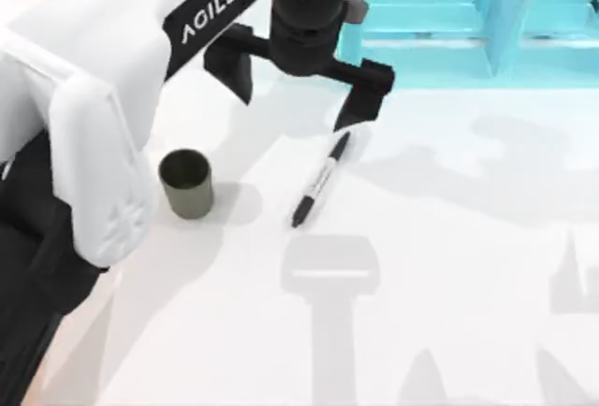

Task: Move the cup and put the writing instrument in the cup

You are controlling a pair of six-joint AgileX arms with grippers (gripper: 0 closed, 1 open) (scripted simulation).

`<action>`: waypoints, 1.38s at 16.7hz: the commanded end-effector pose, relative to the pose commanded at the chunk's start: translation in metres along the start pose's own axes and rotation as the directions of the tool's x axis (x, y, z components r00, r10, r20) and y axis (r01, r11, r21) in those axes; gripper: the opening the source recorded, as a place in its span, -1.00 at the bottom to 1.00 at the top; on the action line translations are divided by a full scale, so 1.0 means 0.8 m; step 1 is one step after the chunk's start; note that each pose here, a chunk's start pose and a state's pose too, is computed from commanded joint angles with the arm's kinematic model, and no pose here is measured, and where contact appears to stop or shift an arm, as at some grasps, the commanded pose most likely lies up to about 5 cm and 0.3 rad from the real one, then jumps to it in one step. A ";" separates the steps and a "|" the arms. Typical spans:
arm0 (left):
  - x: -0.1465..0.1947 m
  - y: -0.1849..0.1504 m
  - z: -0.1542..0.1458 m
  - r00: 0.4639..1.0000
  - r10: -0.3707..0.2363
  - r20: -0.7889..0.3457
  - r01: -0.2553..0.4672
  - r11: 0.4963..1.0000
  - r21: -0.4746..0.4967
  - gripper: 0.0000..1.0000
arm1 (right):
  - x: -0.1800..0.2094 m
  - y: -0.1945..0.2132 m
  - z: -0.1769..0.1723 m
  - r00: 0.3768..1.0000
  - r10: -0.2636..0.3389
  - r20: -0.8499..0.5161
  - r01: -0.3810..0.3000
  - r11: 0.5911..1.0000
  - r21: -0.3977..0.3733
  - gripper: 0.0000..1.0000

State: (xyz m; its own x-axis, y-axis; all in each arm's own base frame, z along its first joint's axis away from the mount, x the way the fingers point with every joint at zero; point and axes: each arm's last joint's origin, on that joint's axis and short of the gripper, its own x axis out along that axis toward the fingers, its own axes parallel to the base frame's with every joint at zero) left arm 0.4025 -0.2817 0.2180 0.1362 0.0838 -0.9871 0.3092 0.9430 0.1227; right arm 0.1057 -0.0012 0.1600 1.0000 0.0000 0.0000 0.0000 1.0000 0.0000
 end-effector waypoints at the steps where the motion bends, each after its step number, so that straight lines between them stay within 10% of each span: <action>1: 0.013 -0.018 -0.005 1.000 0.017 -0.005 -0.017 0.999 0.040 1.00 | 0.000 0.000 0.000 1.000 0.000 0.000 0.000 1.000 0.000 1.00; 23: 0.162 -0.060 -0.019 0.998 0.065 0.018 -0.067 0.985 0.159 1.00 | 0.000 0.000 0.000 1.000 0.000 0.000 0.000 1.000 0.000 1.00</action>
State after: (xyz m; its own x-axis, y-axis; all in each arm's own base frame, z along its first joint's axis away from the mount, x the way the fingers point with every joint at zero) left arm 0.3914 -0.3109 0.0824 0.1735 0.1392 -0.9750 0.4450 0.8721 0.2037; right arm 0.1057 -0.0012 0.1600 1.0000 0.0000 0.0000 0.0000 1.0000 0.0000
